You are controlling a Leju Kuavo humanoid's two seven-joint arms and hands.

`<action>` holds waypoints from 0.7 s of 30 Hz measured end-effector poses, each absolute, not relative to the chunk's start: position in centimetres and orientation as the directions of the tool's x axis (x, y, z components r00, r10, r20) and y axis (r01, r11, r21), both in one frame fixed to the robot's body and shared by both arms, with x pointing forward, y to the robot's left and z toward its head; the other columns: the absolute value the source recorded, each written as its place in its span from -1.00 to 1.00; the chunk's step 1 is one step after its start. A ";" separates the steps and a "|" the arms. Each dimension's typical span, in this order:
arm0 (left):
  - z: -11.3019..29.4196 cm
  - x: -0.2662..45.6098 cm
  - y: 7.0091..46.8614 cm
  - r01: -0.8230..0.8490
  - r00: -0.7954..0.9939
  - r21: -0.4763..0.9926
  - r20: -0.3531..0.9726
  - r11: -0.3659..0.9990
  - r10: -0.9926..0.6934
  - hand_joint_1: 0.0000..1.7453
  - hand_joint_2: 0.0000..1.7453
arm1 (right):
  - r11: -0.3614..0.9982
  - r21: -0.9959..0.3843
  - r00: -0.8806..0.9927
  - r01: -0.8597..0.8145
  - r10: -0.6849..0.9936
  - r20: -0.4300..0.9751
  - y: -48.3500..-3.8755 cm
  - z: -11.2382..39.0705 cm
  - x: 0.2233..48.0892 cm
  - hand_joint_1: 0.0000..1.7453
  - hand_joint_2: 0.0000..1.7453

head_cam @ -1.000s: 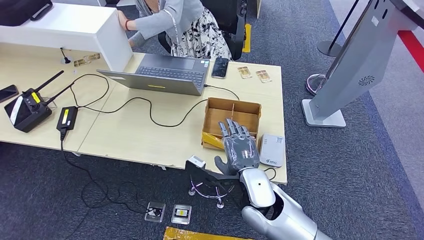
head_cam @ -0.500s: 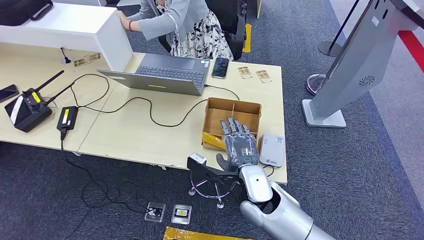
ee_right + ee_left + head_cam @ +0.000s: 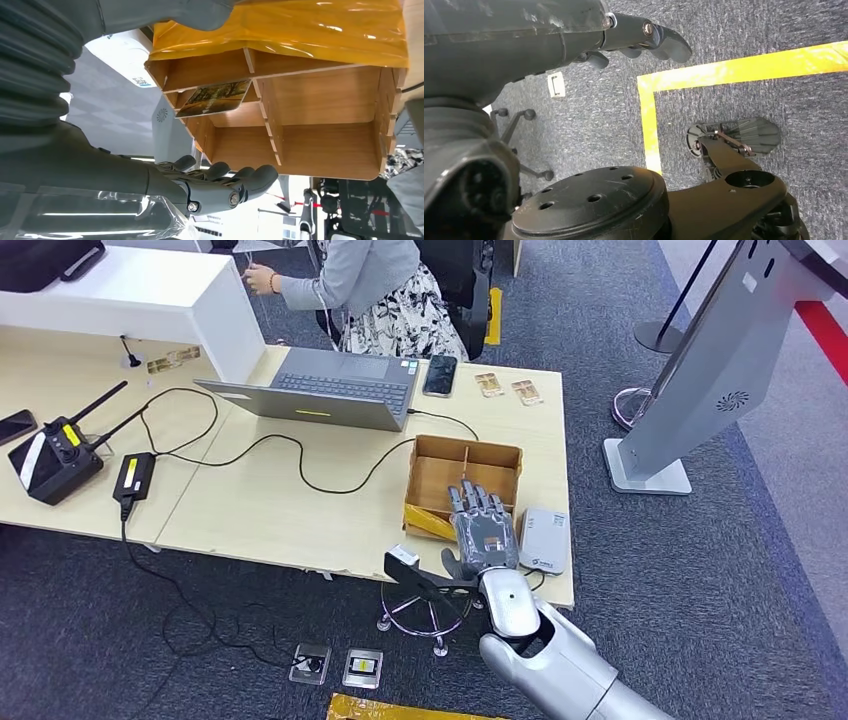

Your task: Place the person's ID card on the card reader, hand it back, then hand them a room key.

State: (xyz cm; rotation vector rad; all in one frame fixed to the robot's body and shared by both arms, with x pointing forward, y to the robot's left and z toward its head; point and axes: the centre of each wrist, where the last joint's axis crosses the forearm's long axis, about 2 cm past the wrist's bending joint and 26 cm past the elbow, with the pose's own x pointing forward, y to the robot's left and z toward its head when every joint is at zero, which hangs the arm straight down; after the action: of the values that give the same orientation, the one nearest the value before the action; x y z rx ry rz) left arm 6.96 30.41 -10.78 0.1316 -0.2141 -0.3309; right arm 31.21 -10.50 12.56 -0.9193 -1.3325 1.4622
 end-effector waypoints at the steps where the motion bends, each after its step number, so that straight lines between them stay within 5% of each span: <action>1: -10.8 7.0 30.4 0.308 0.923 0.163 0.188 0.937 -0.336 -1.00 -1.00 | 0.011 -0.990 -0.291 -0.143 0.955 0.053 -10.6 12.5 31.3 -1.00 1.00; 21: -10.8 6.9 30.4 0.311 0.922 0.162 0.189 0.937 -0.339 -1.00 -1.00 | 0.055 -0.998 -0.227 -0.019 0.972 0.058 -12.0 12.9 33.7 -1.00 1.00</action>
State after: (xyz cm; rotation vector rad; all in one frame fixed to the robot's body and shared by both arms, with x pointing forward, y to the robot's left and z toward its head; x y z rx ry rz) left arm 6.93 30.41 -10.79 0.1300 -0.2164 -0.3346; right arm 33.66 -11.95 12.91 -1.0403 -1.3925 1.3382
